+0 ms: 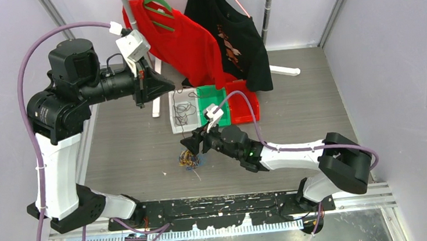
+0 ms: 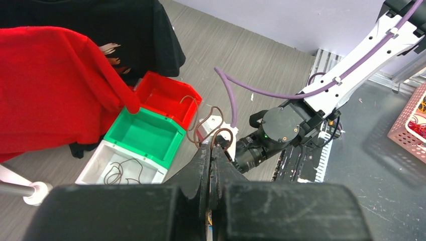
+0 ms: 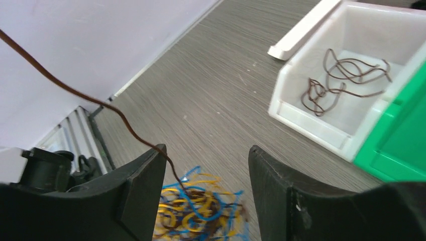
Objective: Untangle the cables
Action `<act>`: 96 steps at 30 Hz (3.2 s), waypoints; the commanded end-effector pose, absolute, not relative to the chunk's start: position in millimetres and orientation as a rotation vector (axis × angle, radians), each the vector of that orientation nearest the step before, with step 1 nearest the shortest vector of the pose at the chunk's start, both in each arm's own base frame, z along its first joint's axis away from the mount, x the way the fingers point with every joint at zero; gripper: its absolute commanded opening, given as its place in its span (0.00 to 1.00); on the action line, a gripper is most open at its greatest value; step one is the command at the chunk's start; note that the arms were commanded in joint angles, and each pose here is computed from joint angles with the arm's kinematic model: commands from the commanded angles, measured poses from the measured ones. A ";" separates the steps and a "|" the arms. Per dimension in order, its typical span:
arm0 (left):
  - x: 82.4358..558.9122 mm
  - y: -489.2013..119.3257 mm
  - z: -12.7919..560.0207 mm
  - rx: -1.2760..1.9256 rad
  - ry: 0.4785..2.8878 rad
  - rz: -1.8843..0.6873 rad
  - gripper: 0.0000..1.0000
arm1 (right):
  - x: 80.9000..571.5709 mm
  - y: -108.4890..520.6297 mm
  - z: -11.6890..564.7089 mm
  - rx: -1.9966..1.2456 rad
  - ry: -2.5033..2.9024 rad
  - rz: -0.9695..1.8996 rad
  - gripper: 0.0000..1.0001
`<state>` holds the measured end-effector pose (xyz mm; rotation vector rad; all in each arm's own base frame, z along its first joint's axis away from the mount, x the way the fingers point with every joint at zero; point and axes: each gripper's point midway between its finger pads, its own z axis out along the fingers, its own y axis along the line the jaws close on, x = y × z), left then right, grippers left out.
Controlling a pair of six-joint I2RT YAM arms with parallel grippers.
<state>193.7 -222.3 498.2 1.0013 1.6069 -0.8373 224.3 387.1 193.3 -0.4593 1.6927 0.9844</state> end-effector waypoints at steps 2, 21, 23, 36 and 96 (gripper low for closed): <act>180.4 -219.9 513.1 1.016 1.538 -0.849 0.00 | 223.8 416.3 243.4 -0.427 1.568 1.138 0.64; 178.4 -218.6 544.4 0.970 1.448 -0.844 0.00 | 255.7 454.6 218.0 -0.408 1.588 1.142 0.38; 184.1 -215.1 557.7 0.943 1.400 -0.795 0.00 | 252.2 450.1 200.5 -0.403 1.624 1.140 0.38; 215.5 -124.5 708.0 0.455 0.937 -0.262 0.00 | 234.1 416.6 135.5 -0.314 1.798 1.131 0.49; 261.8 -156.0 653.7 0.718 0.858 -0.005 0.00 | 332.5 311.9 205.9 -0.088 1.903 0.744 0.85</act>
